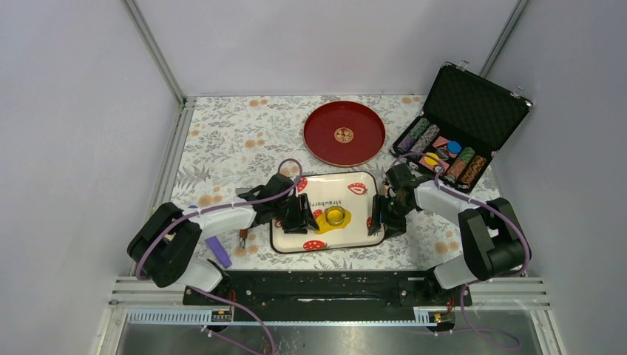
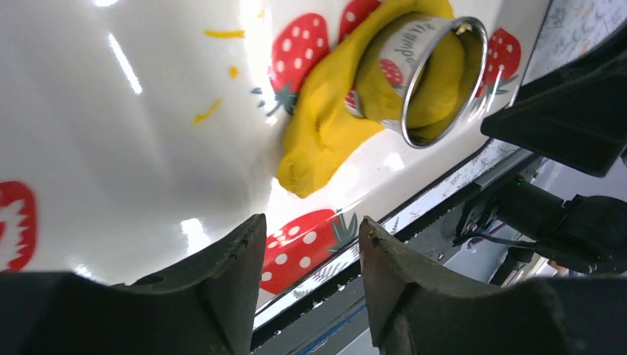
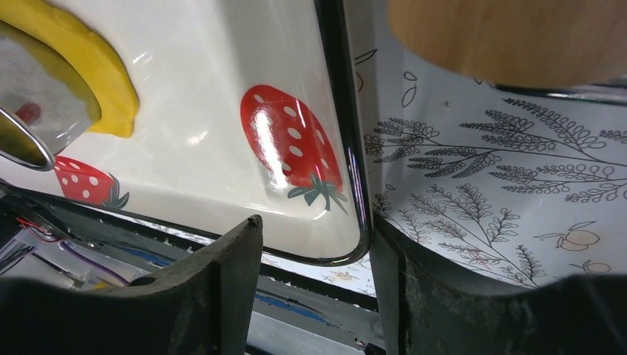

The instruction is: Roll out the dumpling wrappers from the dough

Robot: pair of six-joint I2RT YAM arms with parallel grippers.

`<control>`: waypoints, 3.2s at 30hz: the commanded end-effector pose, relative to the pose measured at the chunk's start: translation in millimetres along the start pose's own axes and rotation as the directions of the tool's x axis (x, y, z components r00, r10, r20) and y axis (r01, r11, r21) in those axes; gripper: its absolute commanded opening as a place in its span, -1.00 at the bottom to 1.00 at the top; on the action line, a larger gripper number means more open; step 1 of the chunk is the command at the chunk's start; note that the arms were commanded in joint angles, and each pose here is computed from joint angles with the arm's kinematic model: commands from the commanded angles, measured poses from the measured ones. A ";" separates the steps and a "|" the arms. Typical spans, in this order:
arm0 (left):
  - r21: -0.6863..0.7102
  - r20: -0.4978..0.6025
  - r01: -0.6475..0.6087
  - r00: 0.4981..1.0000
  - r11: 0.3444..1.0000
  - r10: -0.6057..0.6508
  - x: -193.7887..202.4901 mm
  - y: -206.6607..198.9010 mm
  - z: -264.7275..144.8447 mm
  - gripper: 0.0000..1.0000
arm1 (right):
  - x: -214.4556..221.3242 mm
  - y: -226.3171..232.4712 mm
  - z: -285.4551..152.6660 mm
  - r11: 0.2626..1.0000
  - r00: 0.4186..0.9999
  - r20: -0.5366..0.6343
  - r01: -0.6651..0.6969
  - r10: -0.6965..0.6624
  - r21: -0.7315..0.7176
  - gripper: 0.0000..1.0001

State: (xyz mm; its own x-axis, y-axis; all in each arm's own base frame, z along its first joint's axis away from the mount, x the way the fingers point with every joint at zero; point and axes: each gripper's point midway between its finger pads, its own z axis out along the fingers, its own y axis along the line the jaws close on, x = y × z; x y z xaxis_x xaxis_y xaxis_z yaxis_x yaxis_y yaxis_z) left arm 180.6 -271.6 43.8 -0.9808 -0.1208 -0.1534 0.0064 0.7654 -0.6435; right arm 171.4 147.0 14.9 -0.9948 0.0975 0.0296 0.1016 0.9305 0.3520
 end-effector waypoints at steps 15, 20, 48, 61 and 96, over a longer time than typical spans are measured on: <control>0.009 0.030 -0.170 0.985 0.985 0.169 -43.6 -2.0 26.1 -0.12 | 4.0 0.9 5.0 1.000 1.000 -0.015 0.007 -0.008 -0.025 0.23; 0.012 -0.013 -0.154 0.988 0.988 0.154 -33.3 3.1 34.4 -0.42 | 3.7 2.9 4.6 0.999 1.000 -0.018 0.011 -0.011 -0.035 0.23; 0.045 -0.047 -0.150 0.987 0.988 0.152 11.1 -10.0 36.9 -0.27 | 6.9 3.0 6.1 0.999 0.999 -0.034 0.012 -0.014 -0.042 0.23; -0.026 -0.016 -0.113 0.993 0.993 0.113 7.9 -0.5 36.2 -0.71 | 7.8 2.3 6.9 0.999 0.999 -0.041 0.014 -0.016 -0.041 0.23; 0.204 0.118 -0.070 0.992 0.977 0.046 -53.8 -34.6 -32.1 -0.84 | 11.1 -3.9 9.9 1.000 0.998 -0.058 0.017 -0.018 -0.015 0.24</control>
State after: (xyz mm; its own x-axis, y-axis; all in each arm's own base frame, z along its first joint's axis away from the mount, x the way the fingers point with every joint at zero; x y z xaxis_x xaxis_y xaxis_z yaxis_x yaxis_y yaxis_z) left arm 217.7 -261.7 72.3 -0.9585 -0.1704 -0.2284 0.0482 0.6928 -0.7195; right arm 164.7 153.9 15.6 -0.9945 0.0794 0.0690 0.1003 0.9134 0.3946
